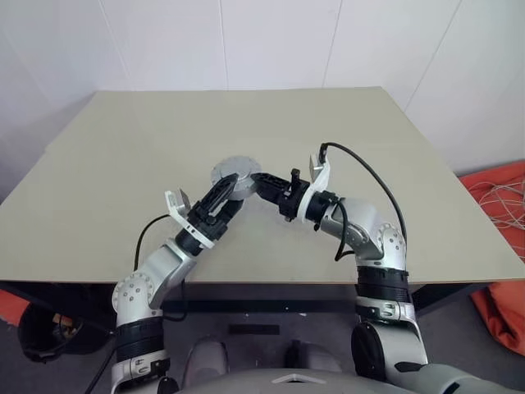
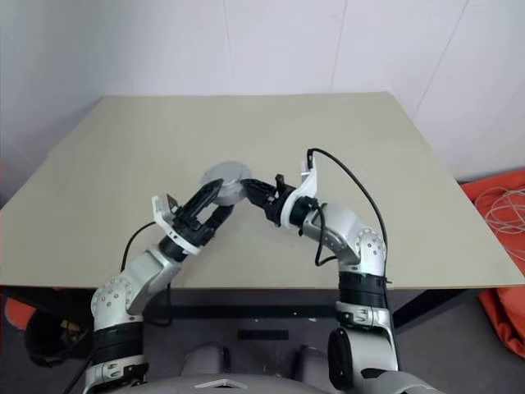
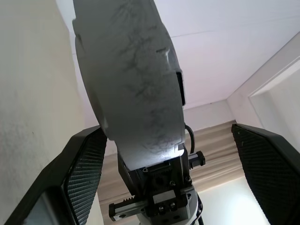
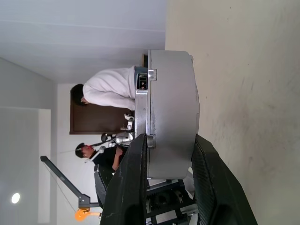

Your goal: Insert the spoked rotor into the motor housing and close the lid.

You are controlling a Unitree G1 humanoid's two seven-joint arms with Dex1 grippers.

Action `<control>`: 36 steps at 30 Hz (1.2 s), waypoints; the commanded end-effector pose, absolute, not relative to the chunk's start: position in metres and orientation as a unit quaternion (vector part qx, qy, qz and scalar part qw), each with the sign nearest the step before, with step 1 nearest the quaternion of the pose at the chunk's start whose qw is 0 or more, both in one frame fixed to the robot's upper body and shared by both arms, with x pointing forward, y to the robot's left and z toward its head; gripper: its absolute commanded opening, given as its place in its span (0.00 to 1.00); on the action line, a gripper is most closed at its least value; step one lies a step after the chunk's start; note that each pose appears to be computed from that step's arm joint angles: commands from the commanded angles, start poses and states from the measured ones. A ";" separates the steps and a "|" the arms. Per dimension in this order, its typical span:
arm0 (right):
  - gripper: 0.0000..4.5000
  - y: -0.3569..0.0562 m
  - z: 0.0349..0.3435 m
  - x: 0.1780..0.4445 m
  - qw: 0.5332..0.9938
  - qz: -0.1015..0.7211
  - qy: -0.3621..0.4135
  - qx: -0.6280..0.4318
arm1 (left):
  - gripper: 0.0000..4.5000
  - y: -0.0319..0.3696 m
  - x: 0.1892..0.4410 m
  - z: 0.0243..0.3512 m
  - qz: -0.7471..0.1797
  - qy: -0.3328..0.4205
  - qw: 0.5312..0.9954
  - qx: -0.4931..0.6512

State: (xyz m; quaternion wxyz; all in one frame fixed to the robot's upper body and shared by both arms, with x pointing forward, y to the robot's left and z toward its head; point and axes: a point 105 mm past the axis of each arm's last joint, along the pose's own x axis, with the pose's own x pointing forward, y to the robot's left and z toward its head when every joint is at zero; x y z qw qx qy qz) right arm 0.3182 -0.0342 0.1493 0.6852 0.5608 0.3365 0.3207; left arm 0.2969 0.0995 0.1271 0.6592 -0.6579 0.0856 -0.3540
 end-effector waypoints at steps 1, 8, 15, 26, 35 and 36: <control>0.25 -0.030 0.182 0.311 0.675 0.379 0.288 0.563 | 1.00 0.107 0.305 0.134 -0.335 0.057 0.668 -0.662; 0.25 -0.027 0.183 0.307 0.674 0.388 0.286 0.560 | 1.00 0.104 0.310 0.127 -0.320 0.071 0.675 -0.660; 0.25 -0.025 0.186 0.304 0.674 0.393 0.282 0.558 | 1.00 0.100 0.309 0.127 -0.327 0.080 0.668 -0.664; 0.25 -0.024 0.186 0.303 0.672 0.396 0.282 0.559 | 0.67 0.102 0.308 0.131 -0.326 0.071 0.660 -0.673; 0.25 -0.028 0.184 0.305 0.676 0.385 0.280 0.562 | 0.51 0.107 0.309 0.136 -0.316 0.049 0.655 -0.684; 0.25 -0.029 0.184 0.306 0.675 0.385 0.279 0.564 | 0.51 0.108 0.310 0.136 -0.314 0.047 0.656 -0.685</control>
